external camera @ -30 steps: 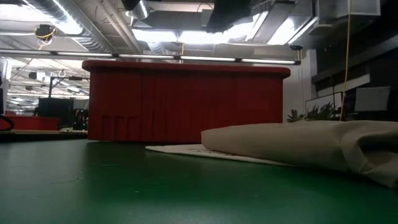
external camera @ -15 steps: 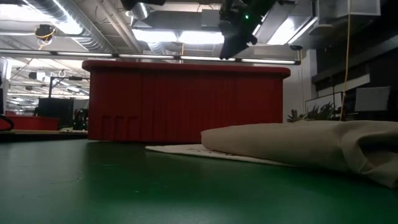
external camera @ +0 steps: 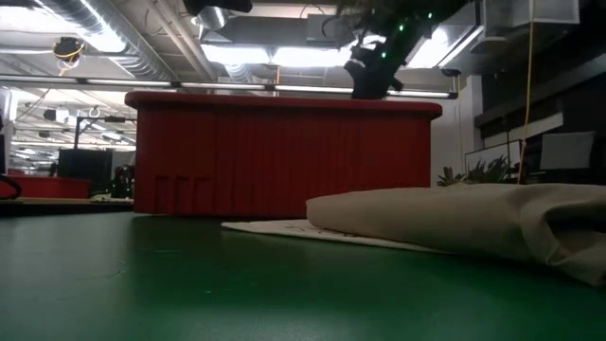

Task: Fold Laundry from Bin
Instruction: Fold the light blue jeans

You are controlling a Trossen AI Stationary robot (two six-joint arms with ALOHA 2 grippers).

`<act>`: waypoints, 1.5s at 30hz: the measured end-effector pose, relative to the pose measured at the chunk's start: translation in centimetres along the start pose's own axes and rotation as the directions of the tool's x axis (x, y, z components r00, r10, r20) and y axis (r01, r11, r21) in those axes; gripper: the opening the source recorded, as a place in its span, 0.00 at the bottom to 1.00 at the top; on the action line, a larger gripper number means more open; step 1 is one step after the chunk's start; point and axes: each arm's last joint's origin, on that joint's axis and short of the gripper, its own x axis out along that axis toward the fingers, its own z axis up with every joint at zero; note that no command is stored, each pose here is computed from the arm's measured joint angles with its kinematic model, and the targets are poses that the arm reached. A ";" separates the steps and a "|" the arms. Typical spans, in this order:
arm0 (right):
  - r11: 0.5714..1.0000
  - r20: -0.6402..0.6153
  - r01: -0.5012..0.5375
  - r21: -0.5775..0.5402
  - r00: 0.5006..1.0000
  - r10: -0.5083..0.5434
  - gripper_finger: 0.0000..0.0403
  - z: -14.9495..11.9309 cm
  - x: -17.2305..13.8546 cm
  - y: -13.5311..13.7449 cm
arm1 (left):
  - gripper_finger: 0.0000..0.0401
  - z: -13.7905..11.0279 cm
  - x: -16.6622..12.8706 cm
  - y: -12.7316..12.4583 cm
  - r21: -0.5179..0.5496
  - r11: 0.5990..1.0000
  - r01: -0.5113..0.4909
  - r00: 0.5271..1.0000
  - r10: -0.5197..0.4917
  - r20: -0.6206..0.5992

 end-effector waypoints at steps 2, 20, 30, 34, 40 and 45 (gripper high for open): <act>1.000 -0.011 -0.019 0.013 1.000 0.019 0.42 -0.2 1.1 -0.5 | 0.39 0.0 0.0 0.0 0.000 1.000 -0.015 1.000 0.015 0.003; 0.997 -0.034 -0.003 0.083 0.999 0.005 0.42 -2.0 8.8 -1.2 | 0.39 0.3 0.4 1.5 -0.029 0.992 -0.122 0.992 0.123 0.010; 0.989 -0.040 0.115 0.094 0.993 -0.112 0.42 -2.3 9.5 -2.4 | 0.39 0.3 0.7 2.3 -0.045 0.990 -0.135 0.991 0.135 0.003; 0.991 -0.029 0.048 0.123 0.999 -0.044 0.42 -2.4 9.6 -3.0 | 0.39 0.3 0.7 2.3 -0.046 0.990 -0.136 0.991 0.136 0.003; 0.988 -0.040 0.049 0.147 0.998 -0.044 0.42 -2.7 10.0 -3.5 | 0.39 0.3 0.7 2.3 -0.045 0.990 -0.134 0.991 0.134 0.004; 0.988 -0.097 0.051 0.145 0.995 -0.037 0.42 -4.0 12.2 -3.3 | 0.39 0.3 0.7 2.3 -0.045 0.990 -0.134 0.991 0.134 0.003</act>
